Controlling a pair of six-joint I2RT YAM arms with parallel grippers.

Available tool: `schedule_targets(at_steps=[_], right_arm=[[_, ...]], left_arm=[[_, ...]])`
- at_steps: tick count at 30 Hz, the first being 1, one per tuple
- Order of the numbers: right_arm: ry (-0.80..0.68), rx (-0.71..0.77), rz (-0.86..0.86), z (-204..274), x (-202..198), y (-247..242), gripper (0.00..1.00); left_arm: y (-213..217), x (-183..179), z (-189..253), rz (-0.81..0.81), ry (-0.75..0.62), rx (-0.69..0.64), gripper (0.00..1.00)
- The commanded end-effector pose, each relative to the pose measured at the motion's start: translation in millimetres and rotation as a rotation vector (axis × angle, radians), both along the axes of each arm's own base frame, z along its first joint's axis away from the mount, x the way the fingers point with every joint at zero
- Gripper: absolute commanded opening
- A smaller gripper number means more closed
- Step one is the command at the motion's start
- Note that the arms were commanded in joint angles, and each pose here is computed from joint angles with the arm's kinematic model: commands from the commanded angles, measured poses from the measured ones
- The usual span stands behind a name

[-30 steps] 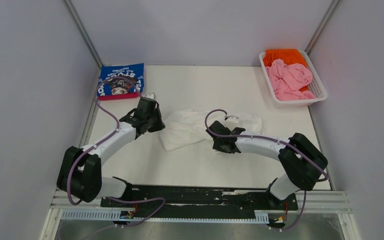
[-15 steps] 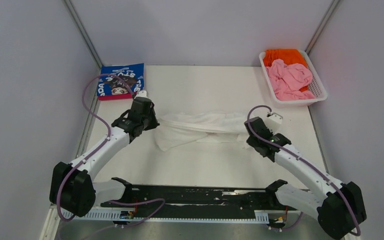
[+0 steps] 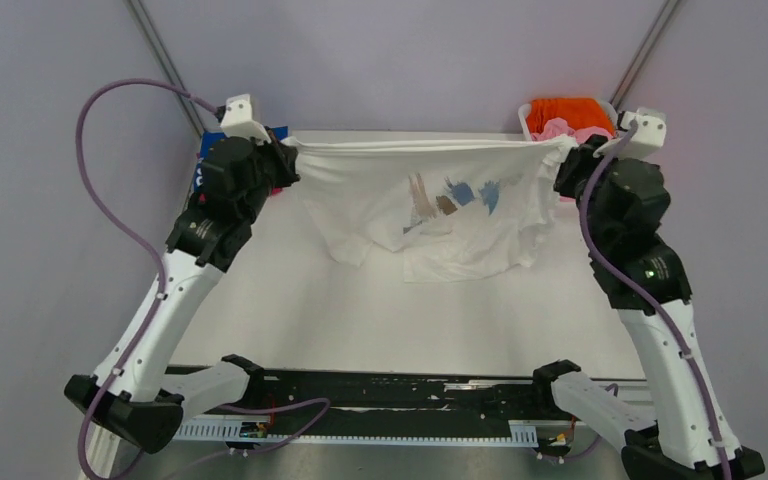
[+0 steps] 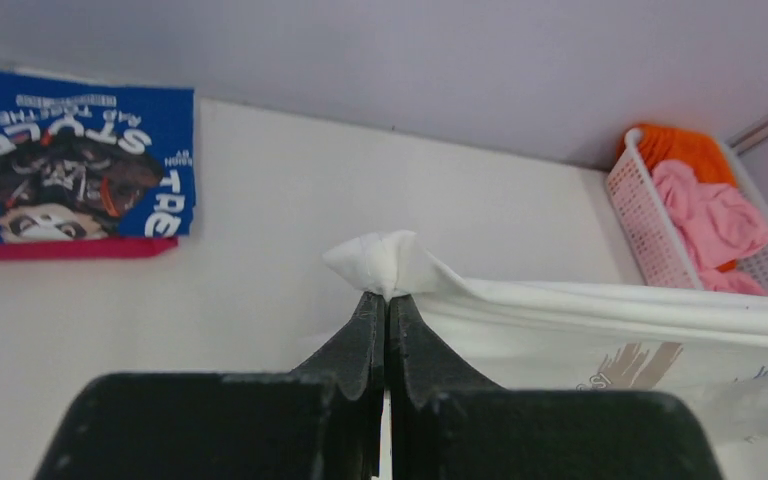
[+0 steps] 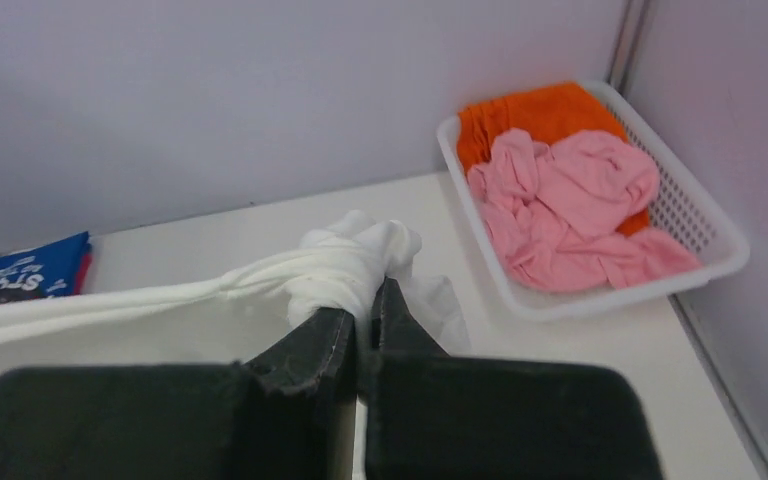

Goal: Fold and stack the t-shirts
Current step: Flatten out the tshirt

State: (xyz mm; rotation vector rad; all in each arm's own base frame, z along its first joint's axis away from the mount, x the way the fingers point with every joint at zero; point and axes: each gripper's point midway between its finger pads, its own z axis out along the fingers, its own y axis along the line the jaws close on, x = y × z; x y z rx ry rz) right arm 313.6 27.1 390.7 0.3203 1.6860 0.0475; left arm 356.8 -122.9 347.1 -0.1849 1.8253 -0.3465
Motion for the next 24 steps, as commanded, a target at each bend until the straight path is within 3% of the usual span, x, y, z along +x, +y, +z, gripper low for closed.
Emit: schedule_targets(at_steps=[1, 9, 15, 19, 24], right_arm=[[-0.270, -0.152, 0.187, 106, -43, 9, 0.00], [-0.572, -0.277, 0.477, 220, -147, 34, 0.00], [-0.684, -0.316, 0.577, 251, -200, 41, 0.00], [-0.669, -0.318, 0.553, 250, -196, 37, 0.00], [-0.516, -0.335, 0.446, 217, -137, 29, 0.00]], left_arm=[[34, -32, 102, 0.055, -0.263, 0.031, 0.00], [41, -123, 214, -0.104, -0.564, -0.035, 0.00], [50, -170, 251, -0.153, -0.685, -0.056, 0.00], [56, -168, 252, -0.118, -0.673, -0.045, 0.00], [61, -117, 220, 0.011, -0.562, 0.002, 0.00]])
